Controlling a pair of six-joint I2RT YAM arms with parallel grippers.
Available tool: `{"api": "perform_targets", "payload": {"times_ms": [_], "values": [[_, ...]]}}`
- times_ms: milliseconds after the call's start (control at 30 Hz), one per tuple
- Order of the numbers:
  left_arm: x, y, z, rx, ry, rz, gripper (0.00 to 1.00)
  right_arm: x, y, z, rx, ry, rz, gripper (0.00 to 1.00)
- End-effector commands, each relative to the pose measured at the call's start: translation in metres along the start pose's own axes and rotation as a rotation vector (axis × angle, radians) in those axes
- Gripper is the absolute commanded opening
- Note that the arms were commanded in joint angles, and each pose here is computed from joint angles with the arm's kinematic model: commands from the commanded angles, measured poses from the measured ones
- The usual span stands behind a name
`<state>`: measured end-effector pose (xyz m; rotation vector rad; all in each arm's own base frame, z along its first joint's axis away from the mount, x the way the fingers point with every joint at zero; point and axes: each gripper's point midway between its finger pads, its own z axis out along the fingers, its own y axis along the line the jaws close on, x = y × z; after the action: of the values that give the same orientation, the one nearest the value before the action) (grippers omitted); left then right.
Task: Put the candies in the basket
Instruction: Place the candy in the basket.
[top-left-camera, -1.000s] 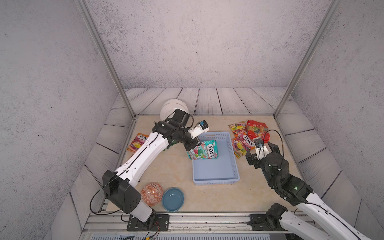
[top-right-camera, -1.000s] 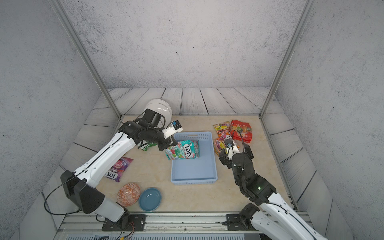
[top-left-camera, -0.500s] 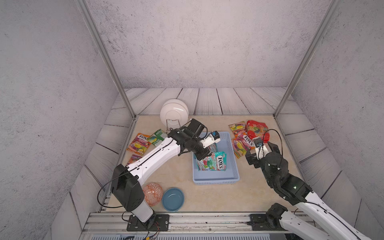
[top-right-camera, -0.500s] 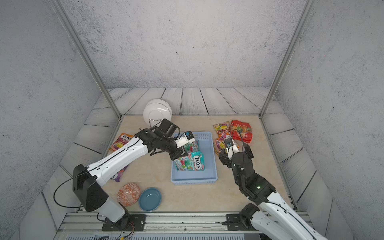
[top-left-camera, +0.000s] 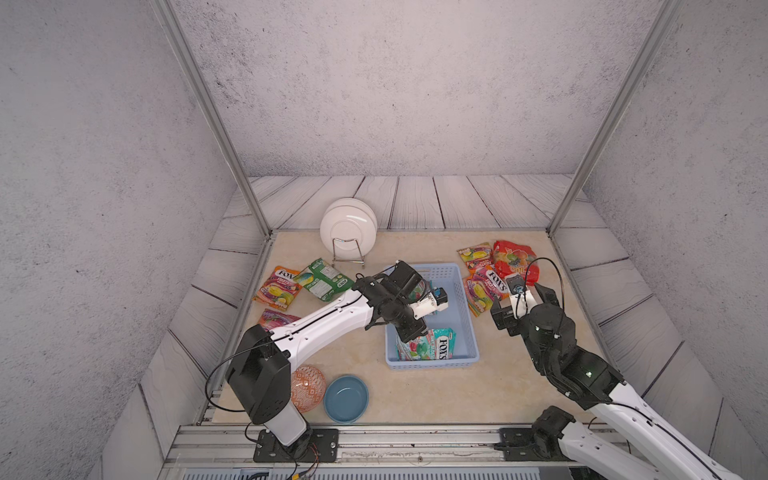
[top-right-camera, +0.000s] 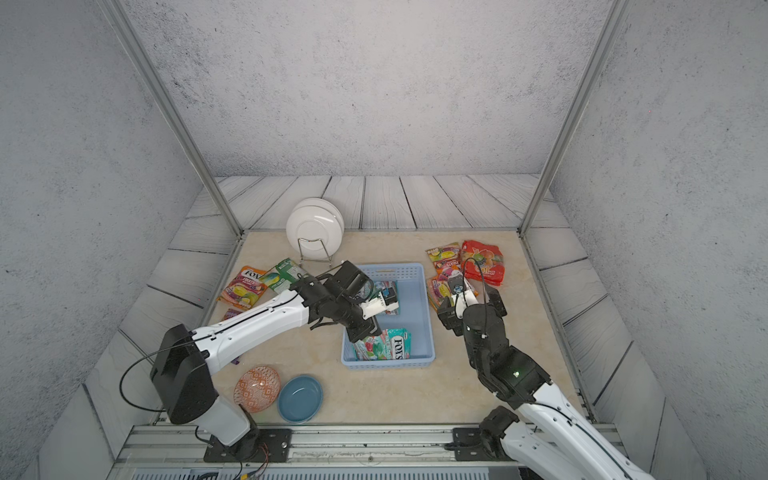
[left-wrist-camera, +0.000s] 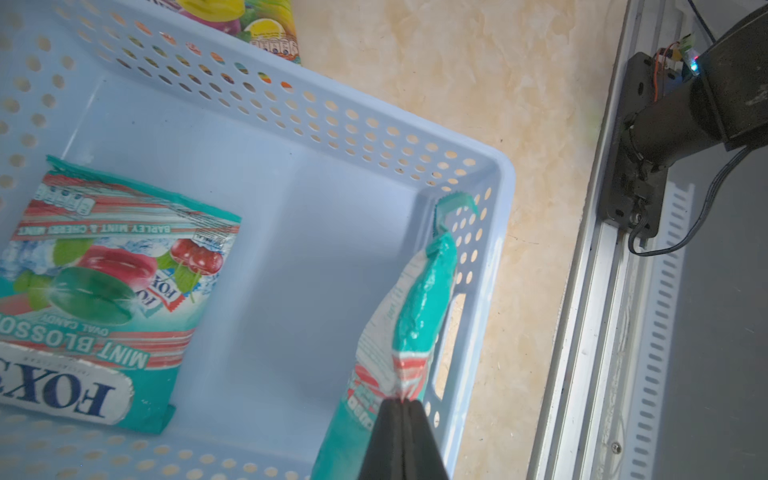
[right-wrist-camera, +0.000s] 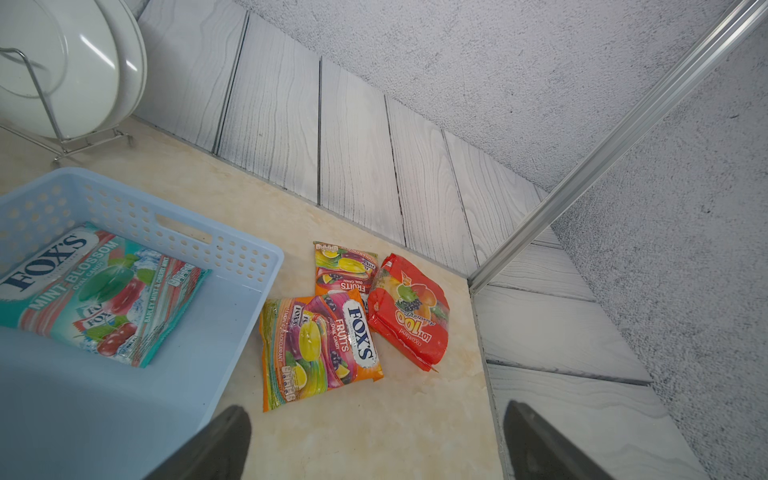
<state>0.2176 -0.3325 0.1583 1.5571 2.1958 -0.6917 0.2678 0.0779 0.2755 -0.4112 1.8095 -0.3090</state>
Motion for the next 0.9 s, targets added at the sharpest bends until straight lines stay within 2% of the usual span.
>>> {"api": "perform_targets", "payload": {"times_ms": [0,367,400,433,500,600,633,867], "values": [[-0.003,-0.006,-0.006,0.000,-0.025,0.033,0.00,0.002,-0.001,-0.001,0.005,-0.004,0.012,0.99],[0.013,0.004,0.003,-0.058,-0.012,0.032,0.00,-0.002,0.001,0.000,-0.006,-0.017,0.012,0.99],[0.013,0.004,0.003,-0.061,-0.012,0.026,0.07,-0.001,0.002,0.000,-0.015,-0.016,0.011,0.99],[0.012,0.005,0.001,-0.067,-0.012,0.021,0.21,0.001,0.002,0.000,-0.012,-0.008,0.010,0.99],[0.009,0.006,-0.004,-0.083,-0.024,0.021,0.41,0.003,-0.002,0.001,0.011,0.000,0.004,0.99],[0.004,0.005,-0.009,-0.093,-0.048,0.021,0.68,0.000,0.000,0.001,0.002,-0.013,0.008,0.99],[0.004,0.006,-0.011,-0.098,-0.049,0.024,0.74,0.001,0.002,0.001,-0.007,-0.010,0.010,0.99],[-0.003,0.010,-0.030,-0.127,-0.095,0.029,0.84,0.004,0.009,0.007,-0.025,0.015,-0.006,0.99]]}}
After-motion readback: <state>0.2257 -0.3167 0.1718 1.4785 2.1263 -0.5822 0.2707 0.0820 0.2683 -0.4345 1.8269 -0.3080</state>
